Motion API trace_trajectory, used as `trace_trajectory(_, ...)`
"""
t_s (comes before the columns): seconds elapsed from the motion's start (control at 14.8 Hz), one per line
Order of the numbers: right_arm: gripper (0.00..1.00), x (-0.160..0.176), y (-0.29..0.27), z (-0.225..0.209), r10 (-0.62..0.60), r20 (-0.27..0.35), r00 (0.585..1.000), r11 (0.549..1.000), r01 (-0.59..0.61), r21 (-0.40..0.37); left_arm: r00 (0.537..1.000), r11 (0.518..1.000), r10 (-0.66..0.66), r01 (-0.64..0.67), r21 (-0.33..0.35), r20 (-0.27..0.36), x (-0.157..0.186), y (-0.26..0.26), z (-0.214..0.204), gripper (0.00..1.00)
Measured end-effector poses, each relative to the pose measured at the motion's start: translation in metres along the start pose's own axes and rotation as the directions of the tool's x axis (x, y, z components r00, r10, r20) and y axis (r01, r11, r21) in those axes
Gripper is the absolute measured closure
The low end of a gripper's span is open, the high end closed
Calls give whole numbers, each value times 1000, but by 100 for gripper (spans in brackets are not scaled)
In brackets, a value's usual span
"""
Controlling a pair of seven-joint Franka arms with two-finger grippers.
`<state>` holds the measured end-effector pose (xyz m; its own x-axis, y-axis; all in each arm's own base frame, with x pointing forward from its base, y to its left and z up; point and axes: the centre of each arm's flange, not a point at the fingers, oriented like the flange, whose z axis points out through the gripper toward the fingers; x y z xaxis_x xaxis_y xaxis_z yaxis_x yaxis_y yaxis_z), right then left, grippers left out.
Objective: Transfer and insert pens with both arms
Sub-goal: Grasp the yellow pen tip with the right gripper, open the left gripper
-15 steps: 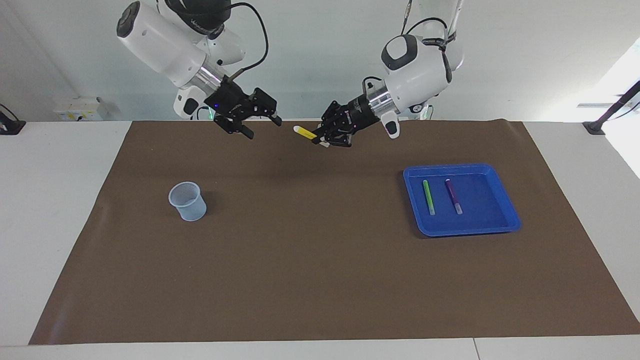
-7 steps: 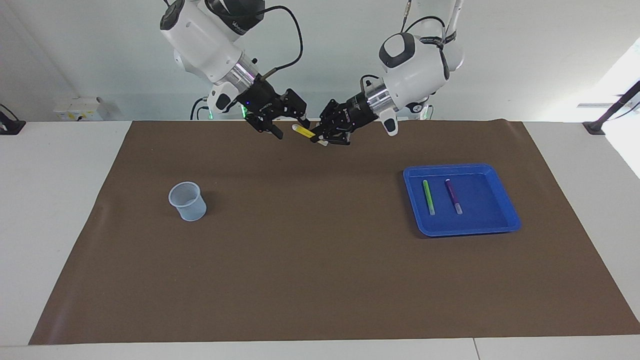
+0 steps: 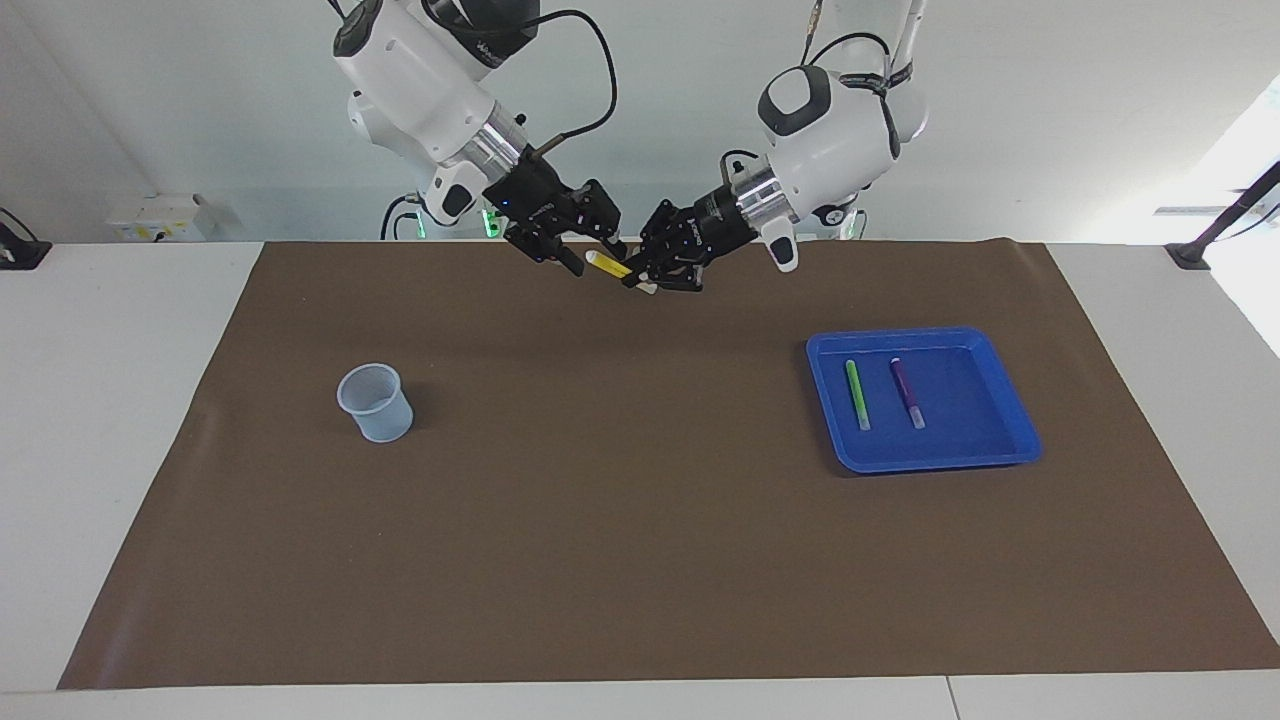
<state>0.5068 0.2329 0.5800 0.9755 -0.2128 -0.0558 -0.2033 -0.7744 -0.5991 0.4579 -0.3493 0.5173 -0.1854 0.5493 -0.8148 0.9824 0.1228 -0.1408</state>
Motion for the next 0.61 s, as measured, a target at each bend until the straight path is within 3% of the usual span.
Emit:
trace_trajectory(0.13, 41, 0, 0, 0, 0, 0, 1000, 1000, 0, 0, 1000, 1000, -1, 1, -5, 2, 0, 1, 0, 83)
trace_trajectory(0.61, 53, 1, 1, 0, 1, -2, 1000, 1000, -1, 1, 1000, 1000, -1, 1, -15, 6, -1, -2, 2, 83)
